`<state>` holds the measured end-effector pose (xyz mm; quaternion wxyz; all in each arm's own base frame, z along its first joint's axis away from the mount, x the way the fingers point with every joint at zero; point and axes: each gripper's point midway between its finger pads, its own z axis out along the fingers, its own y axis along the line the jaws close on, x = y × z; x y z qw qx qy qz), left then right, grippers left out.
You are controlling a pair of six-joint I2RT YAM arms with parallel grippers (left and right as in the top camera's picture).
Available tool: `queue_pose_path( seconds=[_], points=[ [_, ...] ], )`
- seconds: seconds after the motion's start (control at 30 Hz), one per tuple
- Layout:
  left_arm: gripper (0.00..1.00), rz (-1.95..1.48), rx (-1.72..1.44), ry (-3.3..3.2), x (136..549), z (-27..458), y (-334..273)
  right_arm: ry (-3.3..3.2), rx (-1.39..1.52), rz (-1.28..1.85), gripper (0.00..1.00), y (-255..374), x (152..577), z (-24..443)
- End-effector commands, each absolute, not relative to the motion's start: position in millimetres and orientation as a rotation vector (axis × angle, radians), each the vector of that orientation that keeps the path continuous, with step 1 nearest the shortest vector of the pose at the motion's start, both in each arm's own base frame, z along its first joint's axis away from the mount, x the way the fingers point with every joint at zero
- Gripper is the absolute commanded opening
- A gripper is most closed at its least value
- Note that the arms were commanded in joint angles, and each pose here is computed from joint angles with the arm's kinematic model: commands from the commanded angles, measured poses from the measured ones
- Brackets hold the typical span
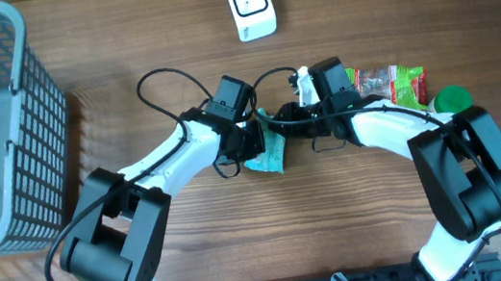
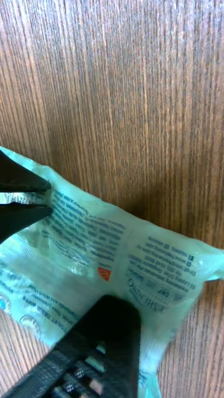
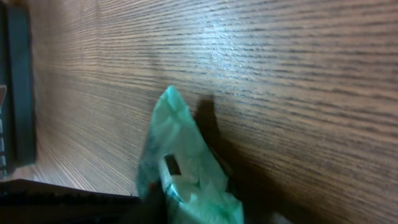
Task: Scan the item barcode
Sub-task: 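Release the left gripper and lift the pack with the right gripper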
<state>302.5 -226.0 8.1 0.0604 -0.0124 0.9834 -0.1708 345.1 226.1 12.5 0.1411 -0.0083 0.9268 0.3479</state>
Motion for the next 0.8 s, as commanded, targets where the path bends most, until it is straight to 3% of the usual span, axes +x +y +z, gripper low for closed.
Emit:
queue_pose_path(
  seconds=[0.0,0.3,0.43,0.57,0.6,0.67,0.77],
  points=[
    [0.04,-0.423,-0.072,2.958,309.8,6.2,-209.8,2.664,-0.086,1.036,0.05,228.9,342.4,13.6],
    [0.04,-0.388,-0.371,2.624,360.4,111.7,-120.0,2.461,-0.365,0.896,0.04,208.4,336.5,101.5],
    [0.08,-0.35,-0.425,2.528,377.7,129.7,-83.6,2.345,-0.479,0.818,0.04,202.6,332.8,136.4],
    [0.3,-0.204,-0.493,2.486,387.5,127.9,-43.6,2.257,-0.446,0.697,0.04,185.8,332.2,173.6],
    [0.47,-0.177,-0.513,2.477,388.2,128.0,-36.3,2.245,-0.442,0.685,0.04,183.5,330.4,179.6],
    [1.0,-0.17,-0.529,2.479,387.5,127.1,-31.5,2.25,-0.433,0.665,0.04,179.4,327.1,184.0],
    [1.0,-0.168,-0.53,2.483,386.6,126.5,-31.3,2.283,-0.462,0.626,0.04,175.2,323.7,186.8]
  ],
)
